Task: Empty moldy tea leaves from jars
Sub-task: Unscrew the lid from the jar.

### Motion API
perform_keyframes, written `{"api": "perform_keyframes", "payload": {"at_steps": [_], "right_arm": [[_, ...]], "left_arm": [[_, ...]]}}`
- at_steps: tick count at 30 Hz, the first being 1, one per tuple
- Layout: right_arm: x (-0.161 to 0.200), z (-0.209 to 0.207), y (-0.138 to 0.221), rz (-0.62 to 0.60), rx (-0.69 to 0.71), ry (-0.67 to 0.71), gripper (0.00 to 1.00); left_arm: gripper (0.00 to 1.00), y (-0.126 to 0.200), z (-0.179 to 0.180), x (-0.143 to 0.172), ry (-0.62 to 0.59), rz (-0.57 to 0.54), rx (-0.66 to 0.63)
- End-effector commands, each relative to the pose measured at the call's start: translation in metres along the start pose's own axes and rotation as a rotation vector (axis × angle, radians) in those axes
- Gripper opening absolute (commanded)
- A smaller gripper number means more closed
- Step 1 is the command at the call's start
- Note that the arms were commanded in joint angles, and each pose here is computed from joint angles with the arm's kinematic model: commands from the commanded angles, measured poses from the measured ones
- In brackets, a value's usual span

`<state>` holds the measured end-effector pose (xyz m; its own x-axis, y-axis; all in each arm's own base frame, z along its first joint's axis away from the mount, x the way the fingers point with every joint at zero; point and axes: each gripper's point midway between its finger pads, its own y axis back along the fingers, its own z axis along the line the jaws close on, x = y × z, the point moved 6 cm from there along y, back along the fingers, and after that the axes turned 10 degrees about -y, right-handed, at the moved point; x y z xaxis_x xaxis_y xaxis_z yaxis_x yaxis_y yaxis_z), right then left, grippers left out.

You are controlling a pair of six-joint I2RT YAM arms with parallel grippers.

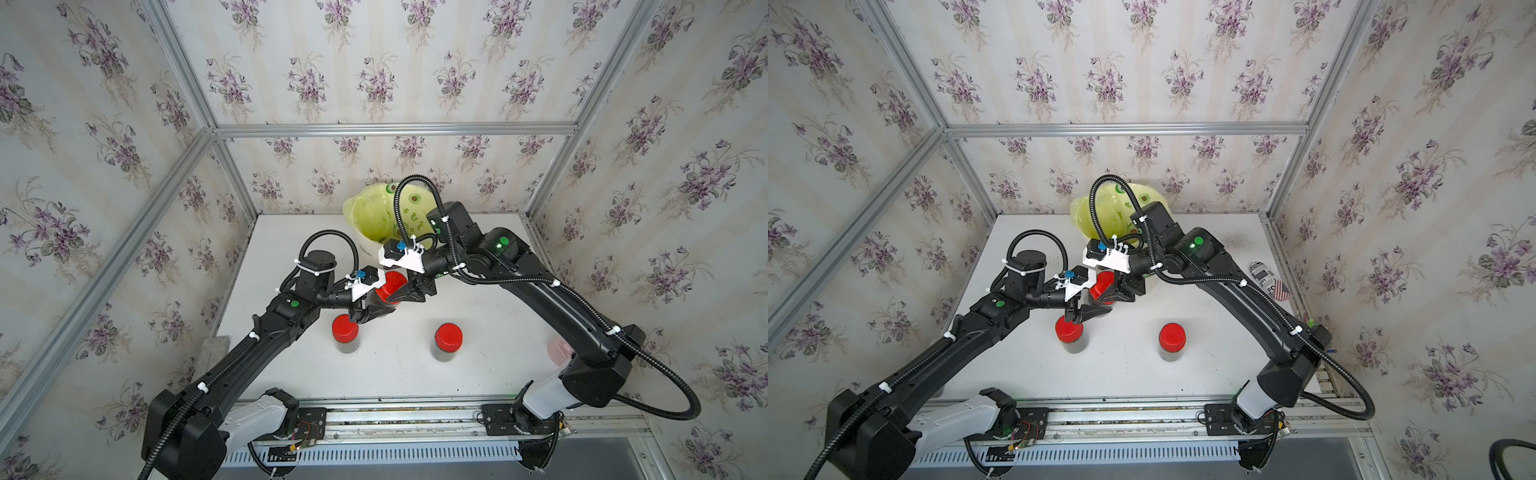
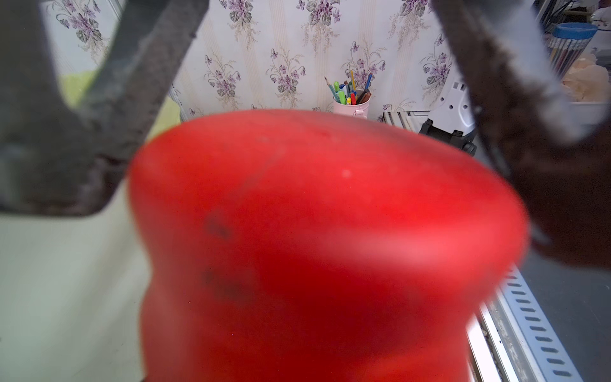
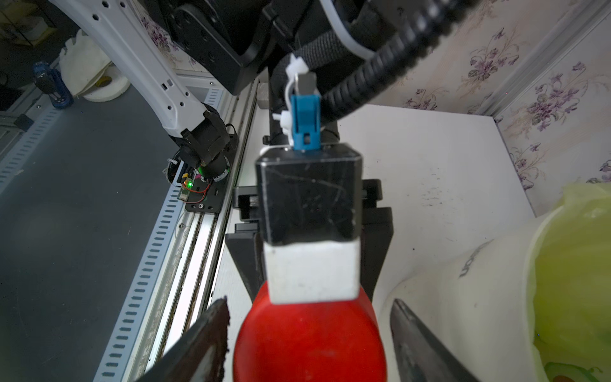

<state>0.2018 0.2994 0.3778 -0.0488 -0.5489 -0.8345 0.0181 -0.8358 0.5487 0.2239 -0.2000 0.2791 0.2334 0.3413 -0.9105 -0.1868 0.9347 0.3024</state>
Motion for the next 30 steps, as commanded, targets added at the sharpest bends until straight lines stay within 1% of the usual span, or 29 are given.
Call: {"api": "perform_keyframes", "payload": {"at_steps": [1,4,7,12,15,18,24,30], "right_arm": [[-0.011,0.002,0.010,-0.091,0.038,-0.010,0.80],[-0.012,0.005,0.017,-0.131,0.069,-0.065,0.85],[-0.009,0.003,0.022,-0.152,0.129,-0.171,0.88],[0.002,0.002,0.021,-0.164,0.217,-0.388,0.90],[0.007,0.007,0.019,-0.166,0.283,-0.469,0.91],[0.012,0.007,0.017,-0.164,0.298,-0.555,0.91],[0.021,0.000,0.014,-0.177,0.364,-0.645,0.91],[0.018,-0.001,0.009,-0.181,0.359,-0.659,0.91]], "left_arm": [[0.52,0.000,0.001,-0.005,-0.036,-0.023,0.005],[0.52,0.000,0.002,-0.005,-0.036,-0.020,0.002],[0.52,0.000,0.002,-0.004,-0.037,-0.017,0.000],[0.52,0.001,0.003,-0.004,-0.041,-0.012,-0.011],[0.52,0.001,0.003,-0.004,-0.042,-0.011,-0.013],[0.52,0.000,0.003,-0.004,-0.038,-0.014,-0.007],[0.52,0.000,0.003,-0.003,-0.036,-0.012,-0.006],[0.52,0.000,0.003,-0.004,-0.038,-0.013,-0.007]]}}
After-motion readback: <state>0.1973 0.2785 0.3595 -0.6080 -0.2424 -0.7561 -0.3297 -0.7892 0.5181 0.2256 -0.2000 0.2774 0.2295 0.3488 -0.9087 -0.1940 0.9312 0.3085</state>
